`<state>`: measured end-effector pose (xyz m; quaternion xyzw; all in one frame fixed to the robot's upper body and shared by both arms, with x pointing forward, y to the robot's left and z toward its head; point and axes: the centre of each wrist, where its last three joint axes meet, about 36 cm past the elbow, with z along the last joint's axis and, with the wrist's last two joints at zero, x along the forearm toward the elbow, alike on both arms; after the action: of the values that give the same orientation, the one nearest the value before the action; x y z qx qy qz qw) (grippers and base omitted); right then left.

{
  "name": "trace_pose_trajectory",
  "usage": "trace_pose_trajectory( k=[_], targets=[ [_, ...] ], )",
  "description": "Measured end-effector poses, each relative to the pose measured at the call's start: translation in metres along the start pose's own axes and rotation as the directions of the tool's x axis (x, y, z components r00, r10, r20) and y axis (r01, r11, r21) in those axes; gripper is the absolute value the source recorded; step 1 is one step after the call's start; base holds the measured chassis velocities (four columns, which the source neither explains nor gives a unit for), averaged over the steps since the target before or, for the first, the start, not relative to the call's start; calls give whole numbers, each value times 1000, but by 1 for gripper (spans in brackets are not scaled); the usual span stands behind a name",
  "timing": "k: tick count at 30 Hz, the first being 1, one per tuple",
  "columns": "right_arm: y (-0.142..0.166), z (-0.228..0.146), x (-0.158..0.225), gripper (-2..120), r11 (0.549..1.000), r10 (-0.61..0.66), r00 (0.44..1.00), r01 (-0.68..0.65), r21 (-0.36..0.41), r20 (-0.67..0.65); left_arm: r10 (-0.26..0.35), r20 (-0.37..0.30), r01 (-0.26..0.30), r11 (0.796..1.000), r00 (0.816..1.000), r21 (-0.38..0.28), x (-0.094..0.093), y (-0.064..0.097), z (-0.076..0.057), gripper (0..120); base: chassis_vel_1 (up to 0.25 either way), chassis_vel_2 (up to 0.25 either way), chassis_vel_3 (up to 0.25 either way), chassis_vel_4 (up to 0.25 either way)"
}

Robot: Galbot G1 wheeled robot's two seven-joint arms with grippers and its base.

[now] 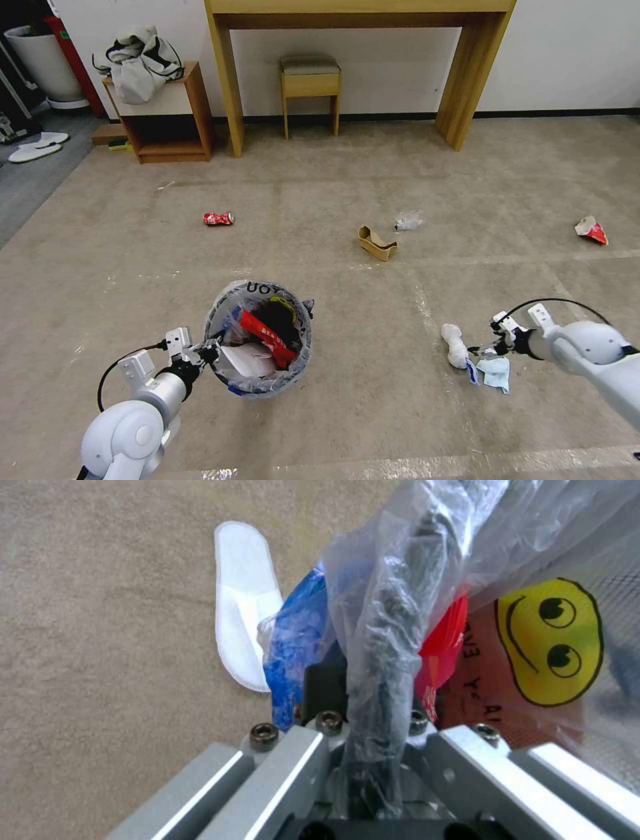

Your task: Pick up the trash bin and place the garbage on the floor into it.

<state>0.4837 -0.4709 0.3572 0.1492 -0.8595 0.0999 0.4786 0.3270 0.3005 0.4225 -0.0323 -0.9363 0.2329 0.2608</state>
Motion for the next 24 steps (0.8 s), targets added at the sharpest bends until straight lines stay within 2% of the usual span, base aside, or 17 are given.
trace_pose_trajectory(
  k=[1,4,17,24],
  targets=[
    [13,-2,-9,100,999,-12,1000,12,-48,-2,-1,0,1,1000,1000,3,-1,0,0,0,0,0,0,0],
    [27,-6,-24,100,997,-16,1000,16,-79,-7,-2,0,2,1000,1000,7,-1,1,1,0,0,0,0,0],
    [17,-17,-49,100,997,30,1000,-30,-66,-2,-2,8,2,1000,1000,20,-5,7,6,0,0,0,0,0],
    [17,-4,-73,100,995,62,998,-64,-77,-25,1,10,-1,1000,1000,20,-7,8,6,0,0,0,0,0]
  ],
)
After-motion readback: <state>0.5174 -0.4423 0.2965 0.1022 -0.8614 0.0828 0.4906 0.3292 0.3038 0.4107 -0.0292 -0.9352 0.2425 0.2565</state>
